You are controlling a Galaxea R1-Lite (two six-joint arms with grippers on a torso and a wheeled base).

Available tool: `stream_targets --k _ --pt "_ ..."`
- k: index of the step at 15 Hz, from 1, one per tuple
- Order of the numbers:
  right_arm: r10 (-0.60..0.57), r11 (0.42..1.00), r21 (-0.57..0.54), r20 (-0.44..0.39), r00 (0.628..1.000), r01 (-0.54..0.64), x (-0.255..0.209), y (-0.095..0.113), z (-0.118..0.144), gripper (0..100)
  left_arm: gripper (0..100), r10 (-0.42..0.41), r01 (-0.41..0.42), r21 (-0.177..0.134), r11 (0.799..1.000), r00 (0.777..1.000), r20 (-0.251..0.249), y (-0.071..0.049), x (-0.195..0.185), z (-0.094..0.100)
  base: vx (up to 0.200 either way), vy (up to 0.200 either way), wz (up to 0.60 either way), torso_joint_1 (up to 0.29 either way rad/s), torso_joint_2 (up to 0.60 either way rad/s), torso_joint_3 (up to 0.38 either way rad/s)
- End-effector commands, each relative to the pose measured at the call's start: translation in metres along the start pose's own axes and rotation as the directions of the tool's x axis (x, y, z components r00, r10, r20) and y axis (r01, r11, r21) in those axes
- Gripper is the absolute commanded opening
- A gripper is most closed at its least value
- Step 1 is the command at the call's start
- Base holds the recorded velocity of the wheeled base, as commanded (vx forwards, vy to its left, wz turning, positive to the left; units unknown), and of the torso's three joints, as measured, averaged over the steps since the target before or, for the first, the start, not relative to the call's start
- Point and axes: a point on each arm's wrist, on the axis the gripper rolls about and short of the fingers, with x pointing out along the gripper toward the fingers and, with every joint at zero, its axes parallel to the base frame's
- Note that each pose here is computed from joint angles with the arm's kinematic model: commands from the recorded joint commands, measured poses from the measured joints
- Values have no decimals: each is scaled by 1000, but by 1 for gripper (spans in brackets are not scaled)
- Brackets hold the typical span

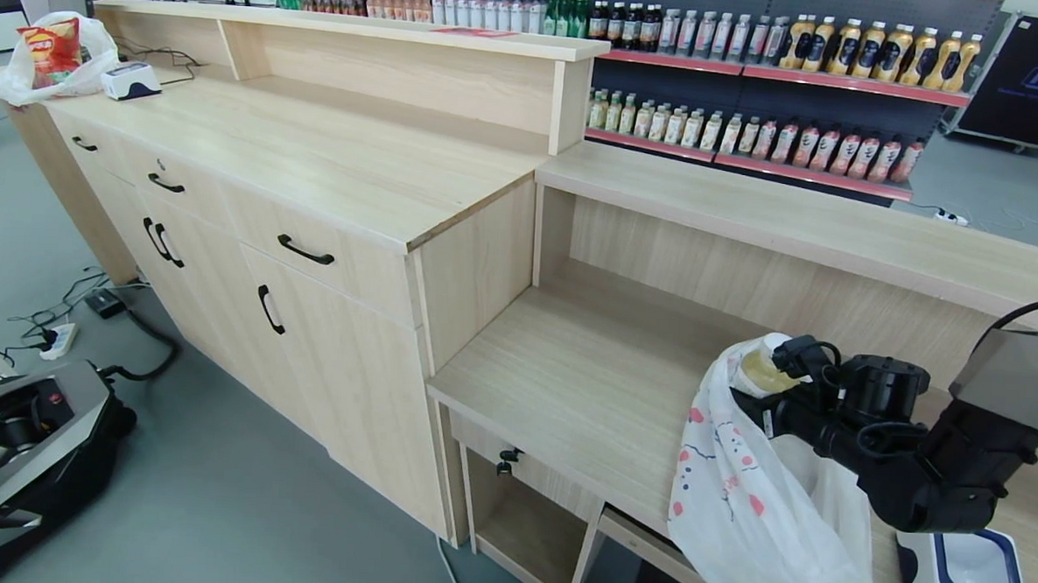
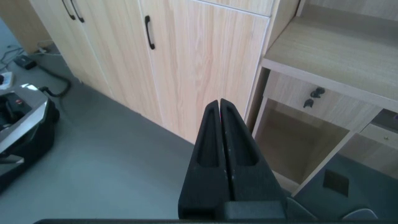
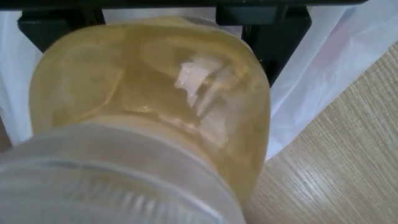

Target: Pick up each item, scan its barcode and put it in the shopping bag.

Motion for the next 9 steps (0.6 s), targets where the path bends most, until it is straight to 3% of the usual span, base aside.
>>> stream_targets --k 1,4,9 --pt "6 1000 1 -10 1000 -6 -1 1 -2 100 0 0 0 0 1000 1000 0 0 0 0 0 0 0 0 0 0" --pt "-7 1000 3 11 1000 6 -7 -3 7 100 0 2 -2 0 1000 1000 0 0 0 0 0 0 0 0 0 0" --pt "-31 999 -32 125 992 35 -48 -8 65 100 0 0 0 0 1000 1000 0 0 0 0 0 0 0 0 0 0"
